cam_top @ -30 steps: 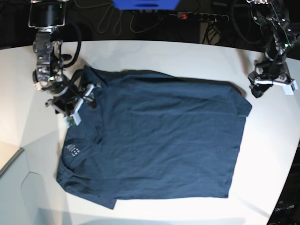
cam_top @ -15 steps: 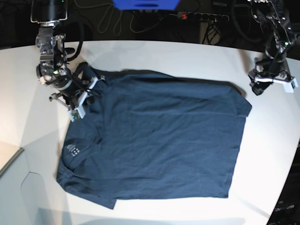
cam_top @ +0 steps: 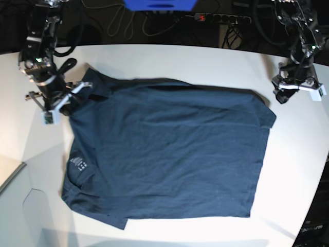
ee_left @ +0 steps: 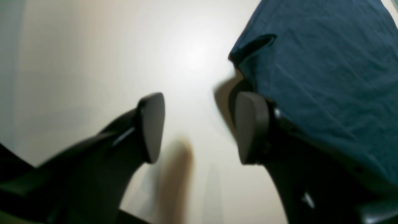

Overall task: Layout the t-shirt on the table in an organized manner, then fold the t-shirt properly
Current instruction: 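Pull the shirt's collar corner outward with the right gripper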

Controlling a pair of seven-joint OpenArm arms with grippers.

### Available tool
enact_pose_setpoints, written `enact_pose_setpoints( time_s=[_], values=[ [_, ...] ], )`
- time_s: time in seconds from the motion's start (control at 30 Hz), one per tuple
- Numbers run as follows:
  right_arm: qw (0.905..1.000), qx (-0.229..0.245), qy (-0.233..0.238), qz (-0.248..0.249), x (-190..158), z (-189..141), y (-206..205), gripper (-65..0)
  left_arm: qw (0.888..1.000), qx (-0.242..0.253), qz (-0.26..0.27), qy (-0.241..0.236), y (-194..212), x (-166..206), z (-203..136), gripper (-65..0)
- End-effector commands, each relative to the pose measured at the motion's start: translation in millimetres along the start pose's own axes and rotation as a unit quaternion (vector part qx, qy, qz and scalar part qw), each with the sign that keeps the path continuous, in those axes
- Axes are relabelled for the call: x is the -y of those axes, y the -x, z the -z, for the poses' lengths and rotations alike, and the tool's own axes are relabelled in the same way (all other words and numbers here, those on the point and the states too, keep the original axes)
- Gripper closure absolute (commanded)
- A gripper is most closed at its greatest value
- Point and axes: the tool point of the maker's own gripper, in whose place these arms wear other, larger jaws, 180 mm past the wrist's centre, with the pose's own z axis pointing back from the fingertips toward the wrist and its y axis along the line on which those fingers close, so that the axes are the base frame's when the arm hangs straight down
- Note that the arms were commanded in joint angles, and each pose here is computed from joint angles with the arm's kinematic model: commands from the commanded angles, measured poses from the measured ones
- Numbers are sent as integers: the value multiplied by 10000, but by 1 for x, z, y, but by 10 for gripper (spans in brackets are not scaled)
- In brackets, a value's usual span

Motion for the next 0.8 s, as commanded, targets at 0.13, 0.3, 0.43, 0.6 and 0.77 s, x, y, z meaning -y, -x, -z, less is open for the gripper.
enact_pose_setpoints(
  time_s=[0.13, 0.3, 0.43, 0.6, 0.77],
  values=[
    [9980, -35, 552, 289, 39, -22, 17, 0, 9997, 243, 58, 75, -17, 4, -1, -357],
    [9953, -349, 740, 515, 46, -37, 49, 0, 9997, 244, 43, 83, -17, 5, -1, -357],
    [9944, -535, 742, 532, 44, -45, 65, 0, 9995, 291, 26, 119, -20, 8, 1, -357],
    [9933, -700, 729, 553, 40, -52, 78, 0, 9995, 285, 27, 115, -20, 8, 1, -357],
    [9927, -801, 725, 538, 39, -57, 86, -140, 9997, 244, 14, 97, -16, 6, 0, -364]
  ],
)
